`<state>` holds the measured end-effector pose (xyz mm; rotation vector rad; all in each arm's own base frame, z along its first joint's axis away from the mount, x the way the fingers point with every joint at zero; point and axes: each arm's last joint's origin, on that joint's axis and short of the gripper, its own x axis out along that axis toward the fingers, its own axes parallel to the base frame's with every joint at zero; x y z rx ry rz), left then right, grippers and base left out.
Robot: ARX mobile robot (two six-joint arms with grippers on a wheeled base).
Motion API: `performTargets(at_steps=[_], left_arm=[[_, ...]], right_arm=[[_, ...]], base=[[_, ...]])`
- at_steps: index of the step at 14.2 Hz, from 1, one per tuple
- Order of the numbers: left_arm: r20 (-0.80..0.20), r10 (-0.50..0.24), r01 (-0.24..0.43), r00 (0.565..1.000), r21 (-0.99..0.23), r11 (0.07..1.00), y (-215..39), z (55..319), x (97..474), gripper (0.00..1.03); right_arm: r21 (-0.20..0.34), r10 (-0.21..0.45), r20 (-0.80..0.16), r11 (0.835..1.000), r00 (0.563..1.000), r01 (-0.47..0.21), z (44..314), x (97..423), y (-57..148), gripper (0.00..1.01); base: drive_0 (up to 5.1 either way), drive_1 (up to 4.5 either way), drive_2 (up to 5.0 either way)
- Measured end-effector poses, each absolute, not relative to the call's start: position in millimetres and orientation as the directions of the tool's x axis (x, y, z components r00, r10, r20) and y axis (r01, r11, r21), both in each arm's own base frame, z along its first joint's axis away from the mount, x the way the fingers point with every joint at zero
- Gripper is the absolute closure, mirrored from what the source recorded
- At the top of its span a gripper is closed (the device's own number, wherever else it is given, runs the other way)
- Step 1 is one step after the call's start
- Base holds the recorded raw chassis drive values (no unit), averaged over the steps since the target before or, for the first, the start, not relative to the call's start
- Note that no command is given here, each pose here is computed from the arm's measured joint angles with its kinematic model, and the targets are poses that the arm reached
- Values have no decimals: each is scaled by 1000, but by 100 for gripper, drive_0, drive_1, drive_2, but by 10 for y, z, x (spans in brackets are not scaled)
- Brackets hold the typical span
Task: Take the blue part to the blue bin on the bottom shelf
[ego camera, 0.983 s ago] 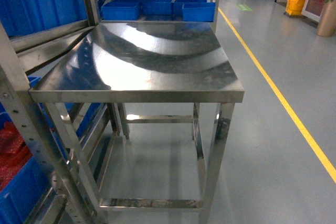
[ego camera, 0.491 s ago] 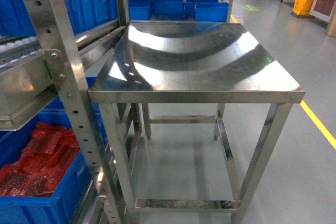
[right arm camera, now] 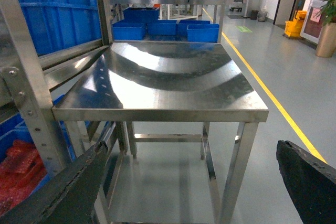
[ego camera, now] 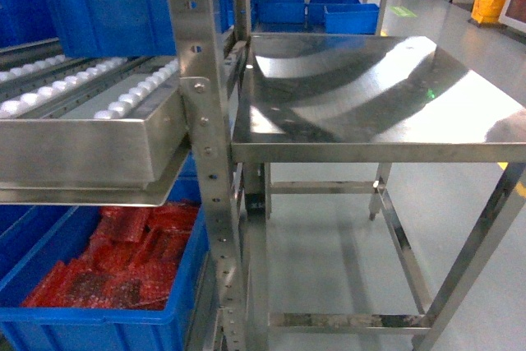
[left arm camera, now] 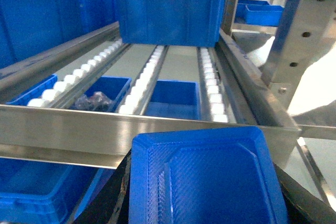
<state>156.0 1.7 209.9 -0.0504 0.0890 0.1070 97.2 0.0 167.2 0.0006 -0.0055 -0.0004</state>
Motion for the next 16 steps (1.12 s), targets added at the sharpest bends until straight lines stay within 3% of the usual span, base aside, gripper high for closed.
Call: performTargets(at_steps=[16], left_arm=[[-90,106,-110,990,-46,993,19,2101,1559,58]], right_arm=[[1,-1,1,1000,1000,1,1668,972,0,3]], base=[[-499,246,246]])
